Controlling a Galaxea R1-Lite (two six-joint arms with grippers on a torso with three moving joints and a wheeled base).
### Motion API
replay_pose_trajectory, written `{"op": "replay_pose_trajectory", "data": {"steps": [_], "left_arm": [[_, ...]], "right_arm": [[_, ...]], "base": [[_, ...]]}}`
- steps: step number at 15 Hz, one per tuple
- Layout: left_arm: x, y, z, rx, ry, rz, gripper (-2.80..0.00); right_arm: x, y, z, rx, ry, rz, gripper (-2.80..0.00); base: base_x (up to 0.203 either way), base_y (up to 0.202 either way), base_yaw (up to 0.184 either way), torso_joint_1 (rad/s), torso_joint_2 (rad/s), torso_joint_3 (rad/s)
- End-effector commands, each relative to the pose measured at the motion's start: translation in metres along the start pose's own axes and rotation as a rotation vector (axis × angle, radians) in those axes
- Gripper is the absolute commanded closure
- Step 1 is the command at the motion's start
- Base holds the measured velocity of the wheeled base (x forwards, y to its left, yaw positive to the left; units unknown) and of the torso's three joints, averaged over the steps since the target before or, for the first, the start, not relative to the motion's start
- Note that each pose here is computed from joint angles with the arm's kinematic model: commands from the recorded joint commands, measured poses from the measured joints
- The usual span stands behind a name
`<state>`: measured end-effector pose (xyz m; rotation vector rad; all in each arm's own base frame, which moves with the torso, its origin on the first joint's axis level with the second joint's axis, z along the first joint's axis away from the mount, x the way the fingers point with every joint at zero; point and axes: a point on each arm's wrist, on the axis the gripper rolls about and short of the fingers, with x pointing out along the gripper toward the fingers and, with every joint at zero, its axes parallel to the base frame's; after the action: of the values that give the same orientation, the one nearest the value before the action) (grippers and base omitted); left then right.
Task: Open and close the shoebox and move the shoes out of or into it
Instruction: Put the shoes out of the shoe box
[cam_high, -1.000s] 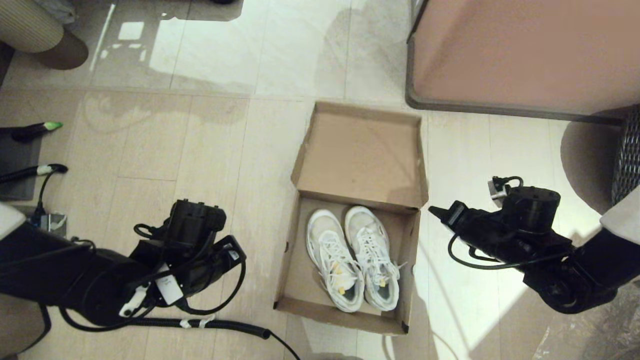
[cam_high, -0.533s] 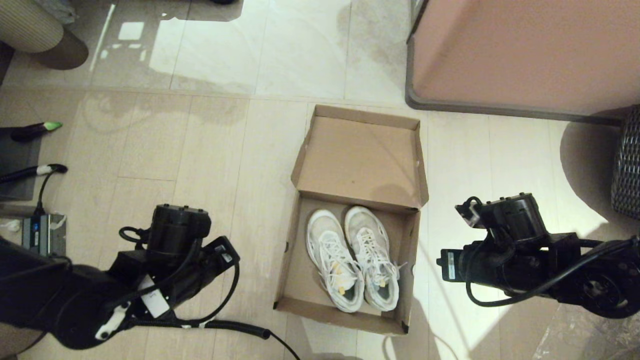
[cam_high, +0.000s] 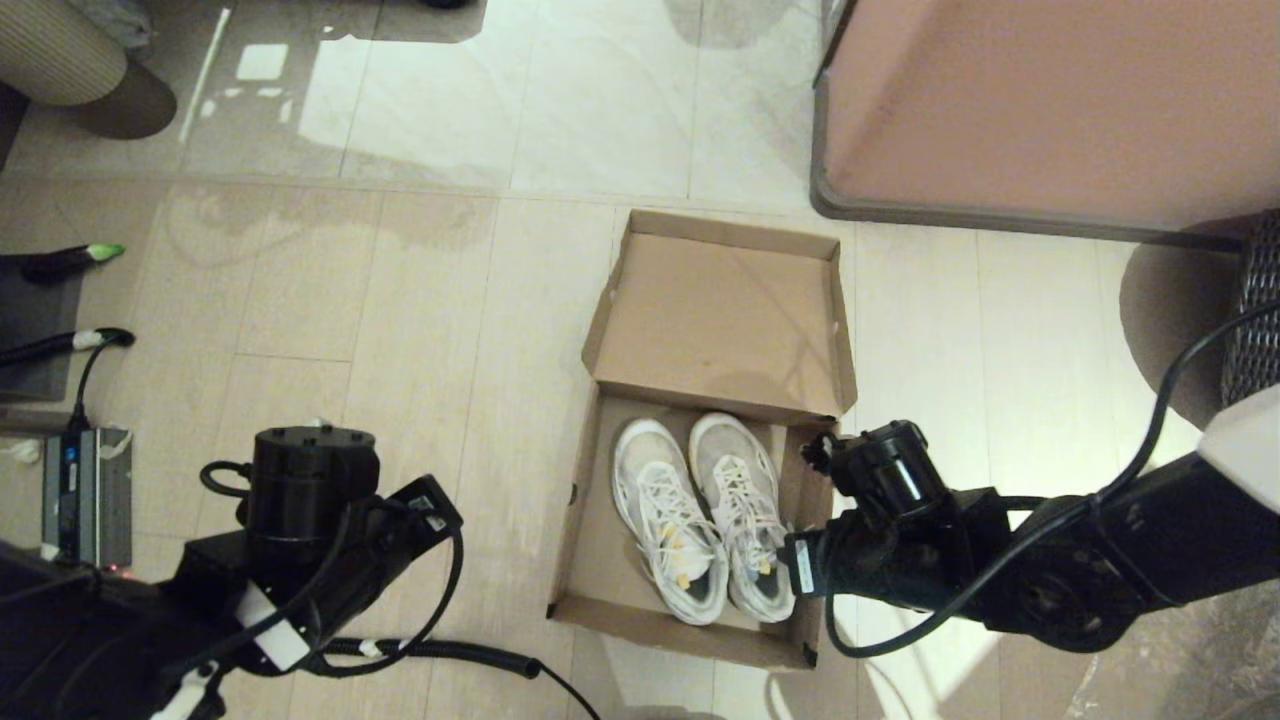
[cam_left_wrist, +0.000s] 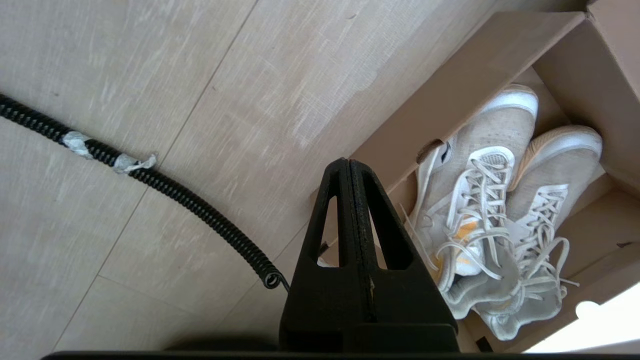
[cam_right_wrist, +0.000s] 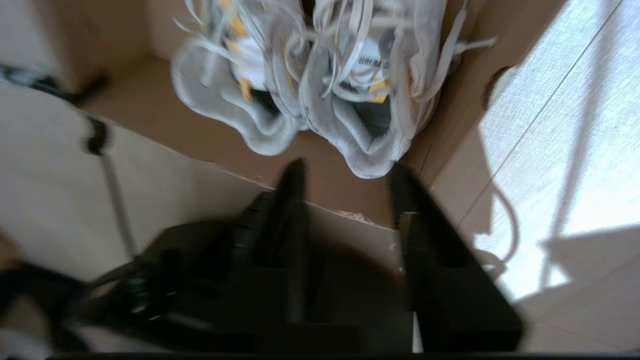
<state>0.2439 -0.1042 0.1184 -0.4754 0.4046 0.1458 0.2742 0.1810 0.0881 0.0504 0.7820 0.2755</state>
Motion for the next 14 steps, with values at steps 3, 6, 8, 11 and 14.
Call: {"op": "replay_pose_trajectory", "data": {"steps": [3,6,8,11,14], "left_arm": [[-0.002,0.0,0.002,-0.014,-0.016,-0.005,0.0],[-0.007,0.003,0.003,-0.029,-0.04,-0.024,0.0],[-0.011,0.004,0.006,-0.035,-0.055,-0.034,0.0],[-0.011,0.004,0.007,-0.038,-0.059,-0.035,0.0],[-0.012,0.005,0.01,-0.042,-0.066,-0.035,0.0]], "right_arm": [[0.04,0.018,-0.03,-0.06,0.1,-0.047,-2.8],[0.066,0.024,-0.027,-0.048,0.057,-0.095,-2.8],[0.083,0.027,-0.026,-0.058,0.033,-0.145,-2.8],[0.095,0.035,-0.021,-0.061,0.009,-0.137,-2.8],[0.113,0.039,-0.013,-0.05,-0.015,-0.136,-2.8]], "base": [[0.0,0.0,0.0,0.0,0.0,0.0],[0.0,0.0,0.0,0.0,0.0,0.0],[0.0,0.0,0.0,0.0,0.0,0.0],[0.0,0.0,0.0,0.0,0.0,0.0],[0.0,0.0,0.0,0.0,0.0,0.0]]}}
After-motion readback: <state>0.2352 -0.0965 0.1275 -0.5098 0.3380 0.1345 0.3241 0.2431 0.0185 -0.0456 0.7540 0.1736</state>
